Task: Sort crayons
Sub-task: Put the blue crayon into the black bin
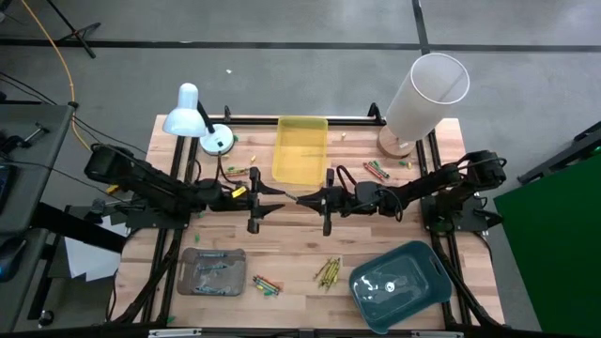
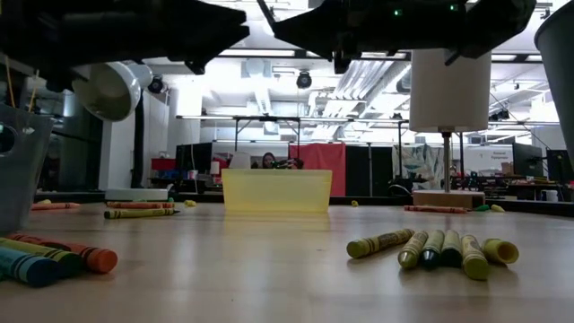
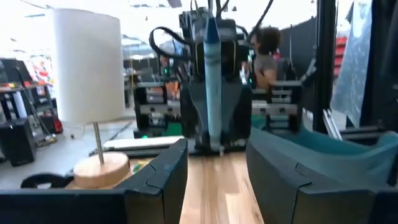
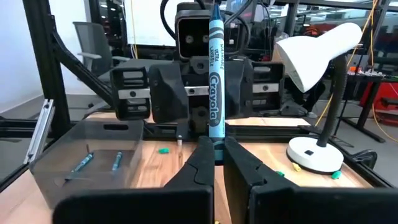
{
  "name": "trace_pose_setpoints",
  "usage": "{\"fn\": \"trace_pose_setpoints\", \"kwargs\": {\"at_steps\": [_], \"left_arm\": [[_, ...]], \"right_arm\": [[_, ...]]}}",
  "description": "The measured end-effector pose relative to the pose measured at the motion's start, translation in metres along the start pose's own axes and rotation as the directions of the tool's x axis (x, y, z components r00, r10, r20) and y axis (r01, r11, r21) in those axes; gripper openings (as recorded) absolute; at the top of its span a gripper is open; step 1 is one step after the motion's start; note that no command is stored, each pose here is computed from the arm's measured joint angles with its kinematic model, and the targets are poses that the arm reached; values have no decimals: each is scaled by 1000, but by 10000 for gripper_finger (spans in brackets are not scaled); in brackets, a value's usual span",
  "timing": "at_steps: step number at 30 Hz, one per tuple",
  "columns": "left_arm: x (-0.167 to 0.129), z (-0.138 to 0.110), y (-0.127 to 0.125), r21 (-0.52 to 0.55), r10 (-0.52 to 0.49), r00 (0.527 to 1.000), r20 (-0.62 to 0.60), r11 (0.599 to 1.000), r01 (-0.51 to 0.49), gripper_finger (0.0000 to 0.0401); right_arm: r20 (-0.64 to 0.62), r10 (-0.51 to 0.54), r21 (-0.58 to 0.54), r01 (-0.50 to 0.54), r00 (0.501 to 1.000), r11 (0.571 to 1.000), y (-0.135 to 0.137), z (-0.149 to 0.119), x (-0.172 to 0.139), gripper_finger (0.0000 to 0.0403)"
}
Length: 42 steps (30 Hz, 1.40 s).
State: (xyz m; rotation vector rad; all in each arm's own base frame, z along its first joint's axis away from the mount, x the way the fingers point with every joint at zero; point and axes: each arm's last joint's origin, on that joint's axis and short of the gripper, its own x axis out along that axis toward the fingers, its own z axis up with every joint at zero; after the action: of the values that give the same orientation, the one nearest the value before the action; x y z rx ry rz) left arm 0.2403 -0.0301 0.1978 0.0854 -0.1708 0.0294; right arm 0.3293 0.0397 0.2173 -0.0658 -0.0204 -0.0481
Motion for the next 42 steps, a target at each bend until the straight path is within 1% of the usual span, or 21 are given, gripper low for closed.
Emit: {"fn": "trace_pose_setpoints", "kwargs": {"at_steps": [5,9,12,17,19,25,31,36,42], "left_arm": [[2,1,0,-7,10,997,72,1000,-10,149],[3,-1,-1,17,-14,996,88,1000,12,149],[6,0,-2,8,-15,994,108,1000,14,149],[14,-4,-4,7,-17,996,92,1000,17,149],[17,-5,-4,8,-18,996,87,1000,17,149],[20,-4,-5,6,-16,995,102,1000,16,149],[14,-2,-4,7,-16,994,104,1000,16,149],[14,0,-4,8,-37,992,117,999,36,149],[14,1,-4,-5,-35,990,133,999,36,149]], "right_arm": [[38,-2,9,2,999,1000,6,-1,2,0],[59,-31,23,30,998,999,6,-7,5,0],[68,-33,25,32,997,999,7,-11,7,0],[74,-30,36,27,997,999,8,-15,12,0],[81,-11,37,8,997,999,9,-13,17,0],[61,14,23,-16,998,1000,15,-14,23,0],[66,-64,-3,64,996,998,19,-11,21,0],[63,-62,8,61,996,998,19,-12,21,0],[62,-58,11,58,996,998,19,-12,21,0]]}}
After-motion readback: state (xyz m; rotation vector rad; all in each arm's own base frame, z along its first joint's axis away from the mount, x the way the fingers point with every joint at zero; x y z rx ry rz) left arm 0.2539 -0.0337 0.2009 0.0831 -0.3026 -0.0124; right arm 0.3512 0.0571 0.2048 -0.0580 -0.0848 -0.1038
